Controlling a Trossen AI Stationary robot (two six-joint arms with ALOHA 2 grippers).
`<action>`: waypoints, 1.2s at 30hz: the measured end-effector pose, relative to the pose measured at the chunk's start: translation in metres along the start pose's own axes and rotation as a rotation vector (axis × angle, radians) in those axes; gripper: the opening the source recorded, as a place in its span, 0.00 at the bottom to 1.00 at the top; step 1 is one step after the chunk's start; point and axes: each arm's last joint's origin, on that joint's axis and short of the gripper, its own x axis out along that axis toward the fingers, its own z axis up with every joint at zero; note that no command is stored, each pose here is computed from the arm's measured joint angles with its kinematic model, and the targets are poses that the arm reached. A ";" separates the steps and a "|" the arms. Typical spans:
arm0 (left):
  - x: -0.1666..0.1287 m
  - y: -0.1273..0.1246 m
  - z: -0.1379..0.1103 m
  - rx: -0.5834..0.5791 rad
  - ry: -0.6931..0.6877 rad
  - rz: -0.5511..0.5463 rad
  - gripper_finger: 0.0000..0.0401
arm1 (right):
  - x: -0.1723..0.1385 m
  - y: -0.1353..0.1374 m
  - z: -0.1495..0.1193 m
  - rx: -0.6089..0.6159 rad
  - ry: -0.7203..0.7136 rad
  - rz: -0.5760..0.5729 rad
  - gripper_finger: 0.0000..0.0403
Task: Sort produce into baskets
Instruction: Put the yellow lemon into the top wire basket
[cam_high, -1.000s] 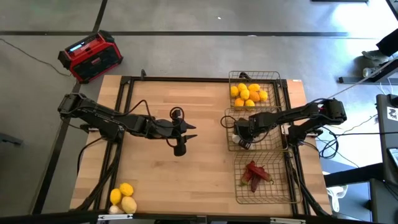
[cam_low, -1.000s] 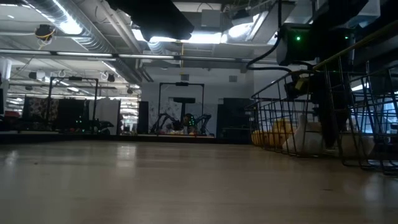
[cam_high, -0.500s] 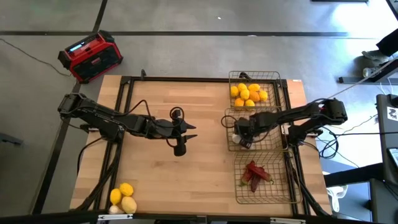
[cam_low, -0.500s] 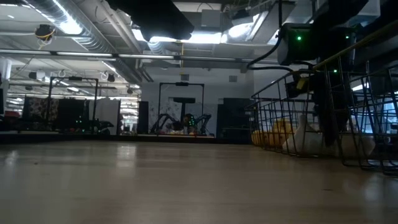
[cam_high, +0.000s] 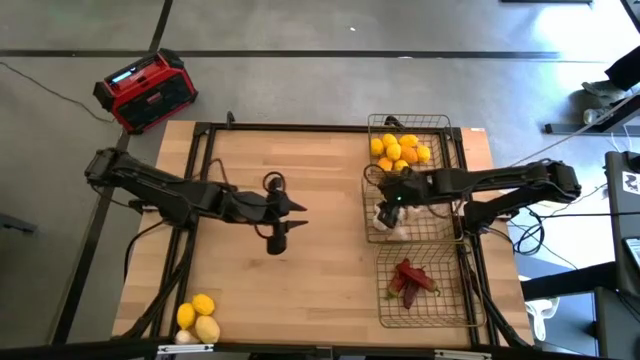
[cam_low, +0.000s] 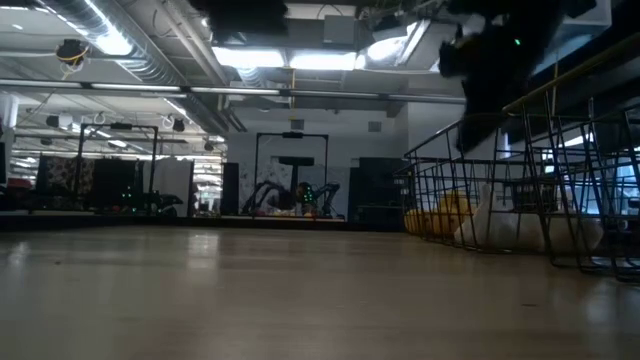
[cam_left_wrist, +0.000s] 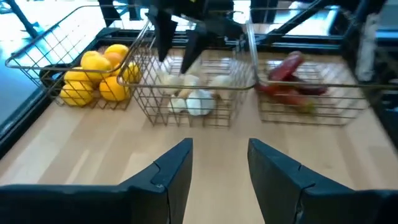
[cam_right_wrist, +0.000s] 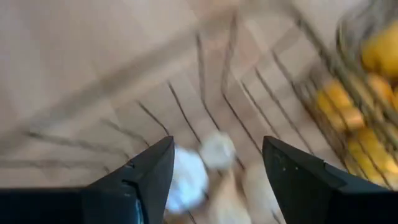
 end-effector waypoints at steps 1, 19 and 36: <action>-0.009 -0.001 0.002 -0.006 0.009 -0.009 0.37 | -0.003 0.001 0.003 -0.001 -0.040 0.025 0.59; -0.055 -0.004 -0.004 -0.120 0.141 -0.117 0.53 | -0.016 0.038 0.025 -0.229 -0.389 0.224 0.59; -0.078 -0.031 -0.049 -0.175 0.587 -0.200 0.62 | -0.014 0.037 0.024 -0.241 -0.386 0.210 0.59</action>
